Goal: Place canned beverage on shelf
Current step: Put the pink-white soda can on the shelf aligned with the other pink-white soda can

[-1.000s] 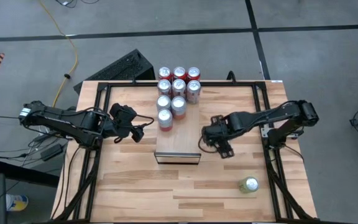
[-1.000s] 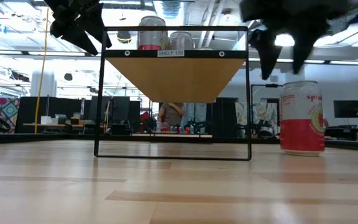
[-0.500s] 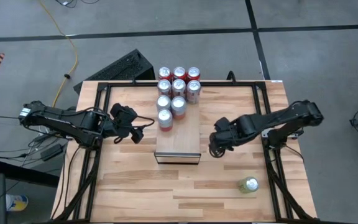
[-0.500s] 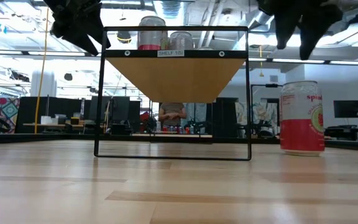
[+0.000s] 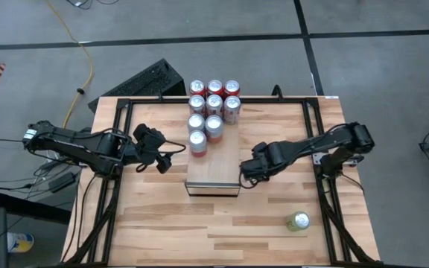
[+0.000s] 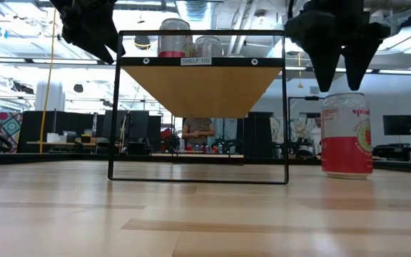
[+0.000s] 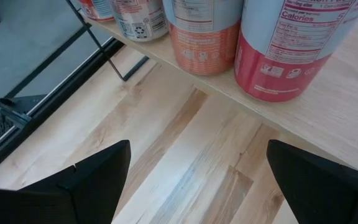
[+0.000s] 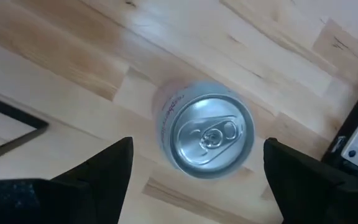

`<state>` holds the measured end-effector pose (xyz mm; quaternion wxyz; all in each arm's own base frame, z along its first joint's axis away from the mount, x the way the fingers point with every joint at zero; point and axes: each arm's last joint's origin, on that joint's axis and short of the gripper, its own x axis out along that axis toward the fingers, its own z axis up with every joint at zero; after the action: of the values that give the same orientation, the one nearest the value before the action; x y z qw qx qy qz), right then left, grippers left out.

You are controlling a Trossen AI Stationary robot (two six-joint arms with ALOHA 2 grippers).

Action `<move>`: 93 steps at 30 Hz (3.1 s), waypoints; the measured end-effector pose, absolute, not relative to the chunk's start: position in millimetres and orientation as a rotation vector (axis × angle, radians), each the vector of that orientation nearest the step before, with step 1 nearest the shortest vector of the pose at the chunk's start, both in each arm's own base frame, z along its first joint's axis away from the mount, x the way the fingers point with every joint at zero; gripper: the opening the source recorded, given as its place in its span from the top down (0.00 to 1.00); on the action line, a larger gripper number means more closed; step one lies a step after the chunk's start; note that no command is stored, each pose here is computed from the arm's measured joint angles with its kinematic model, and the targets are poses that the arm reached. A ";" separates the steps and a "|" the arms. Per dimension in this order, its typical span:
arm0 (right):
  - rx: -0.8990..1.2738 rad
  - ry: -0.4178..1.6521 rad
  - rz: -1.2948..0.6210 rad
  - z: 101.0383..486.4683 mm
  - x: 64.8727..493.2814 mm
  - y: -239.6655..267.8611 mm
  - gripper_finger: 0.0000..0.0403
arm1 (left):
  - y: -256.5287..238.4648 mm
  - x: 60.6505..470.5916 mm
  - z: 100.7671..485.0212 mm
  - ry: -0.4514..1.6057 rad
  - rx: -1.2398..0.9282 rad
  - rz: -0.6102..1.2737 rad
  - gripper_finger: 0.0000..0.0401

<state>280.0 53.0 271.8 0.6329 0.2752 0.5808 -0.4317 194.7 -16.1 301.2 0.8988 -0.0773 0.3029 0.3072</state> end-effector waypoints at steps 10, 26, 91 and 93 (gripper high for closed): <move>0.652 1.434 -0.942 251.6 276.8 34.9 0.17 | -16.2 194.7 301.2 0.627 -0.160 0.635 0.09; 0.663 1.472 -0.828 248.8 282.3 23.7 0.23 | -16.2 194.7 301.3 0.617 -0.185 0.646 0.09; -0.137 1.144 -0.256 413.6 286.9 -11.8 0.44 | -14.9 194.4 302.0 0.555 -0.271 0.725 0.09; -0.192 1.130 -0.218 414.4 288.7 -8.5 0.44 | -14.8 194.4 302.0 0.554 -0.271 0.726 0.09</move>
<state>288.7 -8.5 414.4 0.8345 -0.0908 0.5336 -0.1030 194.4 -14.8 302.0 0.8887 -0.1304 0.2669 0.3493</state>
